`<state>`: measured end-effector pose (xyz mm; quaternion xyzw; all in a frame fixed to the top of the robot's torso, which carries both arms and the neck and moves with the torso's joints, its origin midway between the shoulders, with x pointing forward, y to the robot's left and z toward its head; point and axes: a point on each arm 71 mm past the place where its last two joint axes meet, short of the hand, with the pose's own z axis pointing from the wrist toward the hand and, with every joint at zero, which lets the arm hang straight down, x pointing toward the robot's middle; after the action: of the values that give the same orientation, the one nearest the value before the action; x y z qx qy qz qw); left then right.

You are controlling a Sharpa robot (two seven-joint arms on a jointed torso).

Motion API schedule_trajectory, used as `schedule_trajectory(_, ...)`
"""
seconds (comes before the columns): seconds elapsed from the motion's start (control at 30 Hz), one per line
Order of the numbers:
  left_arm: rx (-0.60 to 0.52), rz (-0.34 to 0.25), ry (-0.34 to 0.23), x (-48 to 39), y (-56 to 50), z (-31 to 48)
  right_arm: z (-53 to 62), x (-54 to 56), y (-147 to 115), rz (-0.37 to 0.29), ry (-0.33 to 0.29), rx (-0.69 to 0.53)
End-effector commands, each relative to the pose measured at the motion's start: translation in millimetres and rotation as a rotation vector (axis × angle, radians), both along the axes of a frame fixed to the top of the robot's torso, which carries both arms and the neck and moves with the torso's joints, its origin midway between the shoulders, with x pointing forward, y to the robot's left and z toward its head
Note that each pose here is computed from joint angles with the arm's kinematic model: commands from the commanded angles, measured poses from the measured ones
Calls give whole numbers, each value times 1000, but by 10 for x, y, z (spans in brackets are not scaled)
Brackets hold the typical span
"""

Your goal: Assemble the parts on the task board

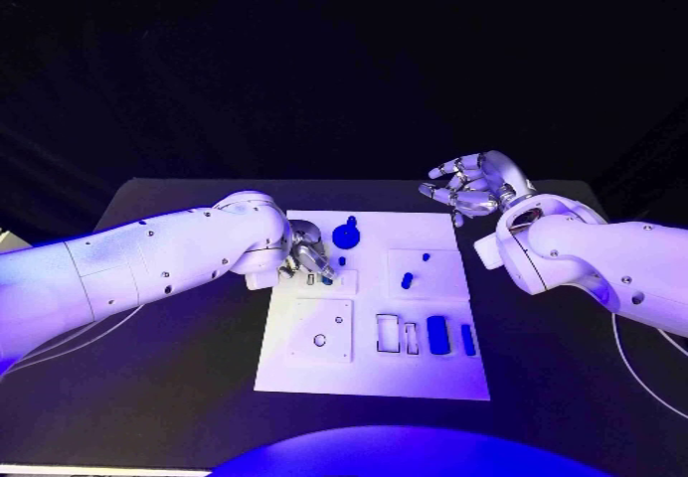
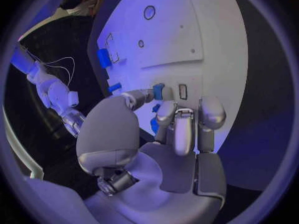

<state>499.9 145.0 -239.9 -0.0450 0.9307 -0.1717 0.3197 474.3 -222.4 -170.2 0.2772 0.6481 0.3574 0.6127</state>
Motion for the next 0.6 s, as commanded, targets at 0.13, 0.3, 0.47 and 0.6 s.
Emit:
schedule_trajectory(0.13,-7,-26,49,-62,-64,-61,-7,-4,21,20,0,-3)
schedule_trajectory(0.3,-7,-19,38,-49,-60,-58,-13,-5,23,20,2,-3)
schedule_trajectory(0.47,-7,-16,34,-41,-58,-58,-16,-7,23,21,3,-3)
schedule_trajectory(0.6,-7,-14,31,-36,-58,-57,-17,-8,21,21,3,-3)
